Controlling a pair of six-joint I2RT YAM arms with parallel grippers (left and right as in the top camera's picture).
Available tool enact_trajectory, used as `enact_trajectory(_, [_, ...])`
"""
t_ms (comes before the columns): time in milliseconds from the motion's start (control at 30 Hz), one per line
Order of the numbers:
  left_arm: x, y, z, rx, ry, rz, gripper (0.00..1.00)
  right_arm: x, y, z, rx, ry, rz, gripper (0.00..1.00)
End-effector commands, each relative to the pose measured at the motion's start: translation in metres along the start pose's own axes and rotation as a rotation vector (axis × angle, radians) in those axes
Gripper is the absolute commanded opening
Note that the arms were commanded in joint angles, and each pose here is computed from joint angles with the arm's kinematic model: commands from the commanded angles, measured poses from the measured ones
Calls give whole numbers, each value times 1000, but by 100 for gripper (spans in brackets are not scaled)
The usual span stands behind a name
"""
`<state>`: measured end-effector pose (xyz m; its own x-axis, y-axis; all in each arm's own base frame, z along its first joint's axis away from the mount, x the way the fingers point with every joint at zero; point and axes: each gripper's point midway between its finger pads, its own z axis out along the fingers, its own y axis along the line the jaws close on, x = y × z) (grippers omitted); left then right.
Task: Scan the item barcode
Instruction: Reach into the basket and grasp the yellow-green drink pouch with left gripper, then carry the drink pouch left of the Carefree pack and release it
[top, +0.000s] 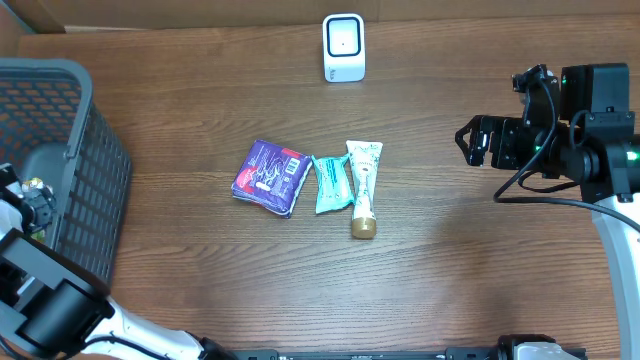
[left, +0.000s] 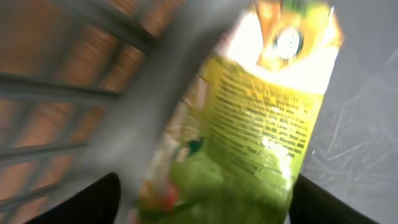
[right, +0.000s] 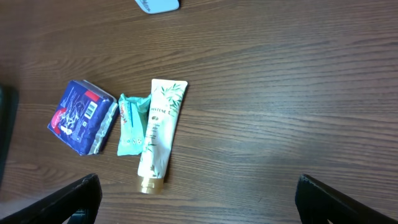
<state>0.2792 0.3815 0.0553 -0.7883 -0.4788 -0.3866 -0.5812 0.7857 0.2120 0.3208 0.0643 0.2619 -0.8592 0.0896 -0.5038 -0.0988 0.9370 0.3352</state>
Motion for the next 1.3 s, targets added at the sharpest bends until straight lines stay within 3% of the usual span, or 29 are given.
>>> enact_trajectory(0, [10,-13,17,51,48,-2,54,-8,3,-7,-6,-27,-3,100])
enact_trajectory(33, [12,-13,18,53,56,-2,25,-7,2,-7,-5,-25,-2,100])
enact_trajectory(67, [12,-14,17,53,57,-11,9,-7,2,-7,-5,-24,-2,100])
enact_trajectory(100, [10,-13,16,51,53,-28,4,-7,3,-7,-5,-25,-2,100])
enact_trajectory(367, [-47,3,-40,18,-105,-186,4,-7,2,-7,-5,-26,-3,100])
enact_trajectory(533, [-126,-10,-141,150,-348,-345,4,-10,3,-7,-6,-35,-6,100])
enact_trajectory(733, [-170,-58,-272,279,-556,-249,4,-11,3,-7,-7,-41,-8,100])
enact_trajectory(833, [-161,-95,-331,358,-596,-176,4,-11,3,-7,-7,-41,-8,100])
enact_trajectory(1000, [-105,-189,-390,566,-509,18,4,-12,3,-7,-7,-42,-8,100])
enact_trajectory(1133, [-41,-257,-380,608,-282,192,4,-12,3,-7,-8,-45,-9,100])
enact_trajectory(1267, [9,-291,-334,439,-93,319,4,-11,3,-7,-7,-42,-8,100])
